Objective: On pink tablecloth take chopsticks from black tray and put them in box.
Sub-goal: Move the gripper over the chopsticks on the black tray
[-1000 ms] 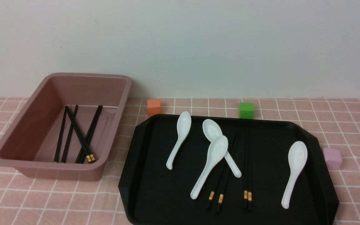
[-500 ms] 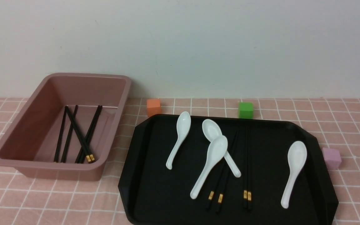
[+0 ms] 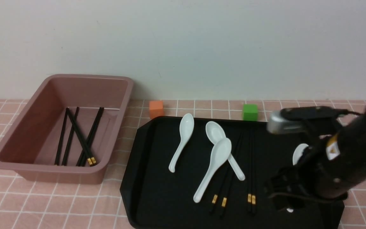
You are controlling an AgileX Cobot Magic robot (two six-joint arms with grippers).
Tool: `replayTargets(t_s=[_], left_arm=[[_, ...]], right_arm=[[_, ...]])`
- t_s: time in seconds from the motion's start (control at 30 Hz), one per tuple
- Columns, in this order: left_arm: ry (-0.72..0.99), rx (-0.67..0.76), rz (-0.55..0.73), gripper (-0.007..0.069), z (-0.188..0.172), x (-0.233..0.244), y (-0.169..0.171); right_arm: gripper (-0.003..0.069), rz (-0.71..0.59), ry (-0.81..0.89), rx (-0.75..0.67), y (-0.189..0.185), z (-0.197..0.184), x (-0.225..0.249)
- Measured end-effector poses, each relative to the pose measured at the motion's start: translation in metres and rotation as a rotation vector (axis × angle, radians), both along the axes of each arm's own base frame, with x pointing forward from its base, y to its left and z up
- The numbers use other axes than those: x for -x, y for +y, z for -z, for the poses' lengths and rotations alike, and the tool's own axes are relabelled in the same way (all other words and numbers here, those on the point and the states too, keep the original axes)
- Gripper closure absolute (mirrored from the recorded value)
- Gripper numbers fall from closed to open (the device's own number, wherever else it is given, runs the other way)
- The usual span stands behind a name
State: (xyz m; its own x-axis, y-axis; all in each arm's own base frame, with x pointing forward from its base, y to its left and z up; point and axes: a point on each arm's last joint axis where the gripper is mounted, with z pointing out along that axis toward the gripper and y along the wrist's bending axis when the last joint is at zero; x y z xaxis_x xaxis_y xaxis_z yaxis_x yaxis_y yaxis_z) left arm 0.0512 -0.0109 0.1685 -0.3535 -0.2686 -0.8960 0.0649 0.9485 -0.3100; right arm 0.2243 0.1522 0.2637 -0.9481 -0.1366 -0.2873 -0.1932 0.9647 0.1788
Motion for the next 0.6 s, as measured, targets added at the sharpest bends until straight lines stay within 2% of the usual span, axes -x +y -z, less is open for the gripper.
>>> replayTargets(t_s=[0.13, 0.27, 0.43, 0.6], left_arm=[[0.0, 0.0, 0.0, 0.0386, 0.0, 0.0, 0.0], [0.0, 0.0, 0.0, 0.0386, 0.0, 0.0, 0.0], [0.0, 0.0, 0.0, 0.0386, 0.0, 0.0, 0.0], [0.0, 0.0, 0.0, 0.0386, 0.0, 0.0, 0.0]], right_arm=[[0.0247, 0.0, 0.024, 0.087, 0.035, 0.025, -0.017], [0.0213, 0.053, 0.045, 0.128, 0.05, 0.047, -0.04], [0.0191, 0.095, 0.051, 0.14, 0.055, 0.067, -0.06], [0.0187, 0.189, 0.063, 0.113, 0.042, 0.086, -0.082]])
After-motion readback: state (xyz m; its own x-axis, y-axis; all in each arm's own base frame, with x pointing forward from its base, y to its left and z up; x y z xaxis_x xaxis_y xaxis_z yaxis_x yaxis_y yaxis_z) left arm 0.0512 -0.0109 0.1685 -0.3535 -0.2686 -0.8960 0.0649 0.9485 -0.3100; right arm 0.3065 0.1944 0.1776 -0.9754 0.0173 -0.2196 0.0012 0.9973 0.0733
